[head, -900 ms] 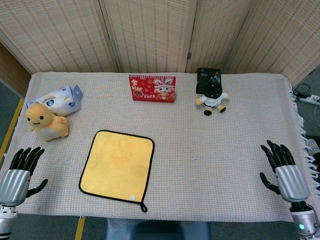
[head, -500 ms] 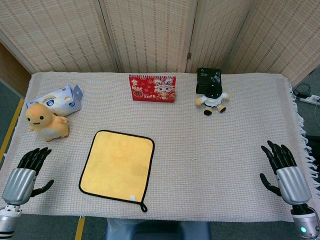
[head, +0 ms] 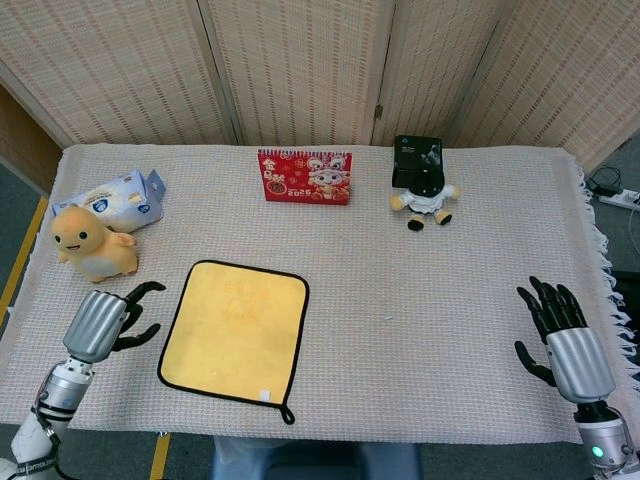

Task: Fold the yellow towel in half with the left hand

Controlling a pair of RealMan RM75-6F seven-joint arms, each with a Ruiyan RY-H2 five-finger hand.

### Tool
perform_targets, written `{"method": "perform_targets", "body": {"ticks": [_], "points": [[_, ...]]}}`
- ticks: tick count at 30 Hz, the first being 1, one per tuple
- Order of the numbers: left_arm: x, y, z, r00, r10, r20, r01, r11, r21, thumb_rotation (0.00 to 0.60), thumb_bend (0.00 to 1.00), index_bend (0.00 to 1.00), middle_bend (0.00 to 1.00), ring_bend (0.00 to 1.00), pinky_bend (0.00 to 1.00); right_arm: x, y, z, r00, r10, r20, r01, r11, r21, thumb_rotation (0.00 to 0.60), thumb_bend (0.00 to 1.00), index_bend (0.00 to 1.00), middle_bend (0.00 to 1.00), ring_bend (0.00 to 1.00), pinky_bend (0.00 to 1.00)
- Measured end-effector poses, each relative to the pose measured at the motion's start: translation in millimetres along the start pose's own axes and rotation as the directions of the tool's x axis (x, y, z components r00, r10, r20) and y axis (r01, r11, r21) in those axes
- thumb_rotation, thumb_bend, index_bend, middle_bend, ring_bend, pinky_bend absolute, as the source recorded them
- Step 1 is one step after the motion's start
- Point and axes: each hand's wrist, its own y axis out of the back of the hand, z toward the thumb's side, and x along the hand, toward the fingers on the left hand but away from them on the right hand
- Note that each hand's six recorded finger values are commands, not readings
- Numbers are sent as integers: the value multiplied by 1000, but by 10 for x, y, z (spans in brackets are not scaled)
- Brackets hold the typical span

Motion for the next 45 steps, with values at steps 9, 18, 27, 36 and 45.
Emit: {"method": "perform_targets", "body": {"ticks": [9,18,27,36,45], "points": [[651,-419,180,984,-178,-14,177,984,-23,600,319,431,1000,1000,1000,-62,-21,-115,1000,8,21,-8,1000,-30,600,441,0,0,0,0],[1144,-672,59,971,-235,-48,234,972,-32,600,354,450,1000,1000,1000,-122,-12,-301,997,8,76,-5,999,-46,600,441,0,0,0,0],[1477,-909,23,953,-297,-61,293,954,-67,600,356,412,1000,1000,1000,-164,-64,-453,992,35,124,-29,998,-52,600,441,0,0,0,0],[1671,-1086,13,947,-315,-69,307,946,-100,600,356,367,1000,1000,1000,-129,-61,-586,985,43,167,-33,998,-58,600,441,0,0,0,0],[1779,-1319,40,931,-359,-60,353,931,-96,600,404,391,1000,1000,1000,-40,-14,-700,979,32,203,-20,998,-62,600,441,0,0,0,0]]}}
